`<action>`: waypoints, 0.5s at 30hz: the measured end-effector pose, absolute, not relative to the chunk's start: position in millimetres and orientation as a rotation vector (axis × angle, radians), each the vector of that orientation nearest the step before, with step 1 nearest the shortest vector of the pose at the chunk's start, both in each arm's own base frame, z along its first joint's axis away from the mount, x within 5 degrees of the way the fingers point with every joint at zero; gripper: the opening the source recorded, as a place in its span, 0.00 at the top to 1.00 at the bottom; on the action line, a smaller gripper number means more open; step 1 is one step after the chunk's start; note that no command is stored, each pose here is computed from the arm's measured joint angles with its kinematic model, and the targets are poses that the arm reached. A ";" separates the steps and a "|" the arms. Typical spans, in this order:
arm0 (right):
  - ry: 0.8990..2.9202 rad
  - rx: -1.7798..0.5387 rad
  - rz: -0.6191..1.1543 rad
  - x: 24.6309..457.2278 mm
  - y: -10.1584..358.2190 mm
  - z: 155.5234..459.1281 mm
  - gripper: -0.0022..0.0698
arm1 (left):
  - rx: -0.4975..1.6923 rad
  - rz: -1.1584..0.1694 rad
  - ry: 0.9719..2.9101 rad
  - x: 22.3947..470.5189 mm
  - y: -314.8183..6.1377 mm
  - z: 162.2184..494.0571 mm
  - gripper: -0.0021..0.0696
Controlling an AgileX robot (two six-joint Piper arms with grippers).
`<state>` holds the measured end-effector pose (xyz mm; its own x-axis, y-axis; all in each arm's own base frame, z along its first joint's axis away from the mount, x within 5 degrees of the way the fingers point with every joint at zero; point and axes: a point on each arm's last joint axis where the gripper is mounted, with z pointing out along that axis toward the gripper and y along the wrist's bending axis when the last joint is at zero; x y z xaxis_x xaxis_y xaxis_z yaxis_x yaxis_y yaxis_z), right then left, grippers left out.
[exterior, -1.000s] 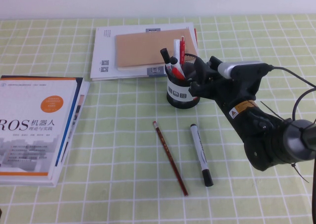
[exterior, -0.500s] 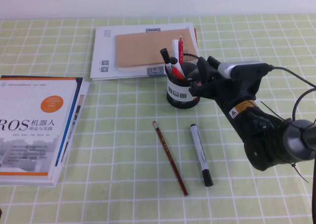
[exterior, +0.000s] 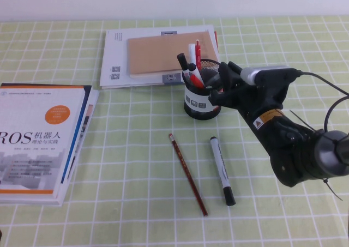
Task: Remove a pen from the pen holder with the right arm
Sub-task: 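Take a marker out of the pen holder and lay it on the table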
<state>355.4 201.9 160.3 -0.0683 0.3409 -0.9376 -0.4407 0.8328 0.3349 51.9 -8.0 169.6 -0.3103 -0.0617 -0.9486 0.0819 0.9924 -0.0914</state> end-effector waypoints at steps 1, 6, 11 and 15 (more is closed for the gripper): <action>1.512 -0.084 0.644 355.2 201.9 162.5 0.91 | 0.015 -0.142 1.881 51.9 -8.0 169.6 0.98; 1.478 -0.103 0.656 351.4 201.5 189.0 0.91 | 0.015 -0.142 1.881 51.9 -8.0 169.6 0.98; 1.447 -0.152 0.619 344.9 198.7 221.4 0.91 | 0.015 -0.142 1.881 51.9 -8.0 169.6 0.98; 1.466 -0.192 0.600 336.4 195.3 247.8 0.91 | 0.015 -0.142 1.881 51.9 -8.0 169.6 0.98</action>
<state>336.4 195.3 247.8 -0.0102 0.2630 -0.9647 -0.4891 0.8402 0.2342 51.9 -8.0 169.6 -0.3103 -0.0617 -0.9486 0.0819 0.9924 -0.0914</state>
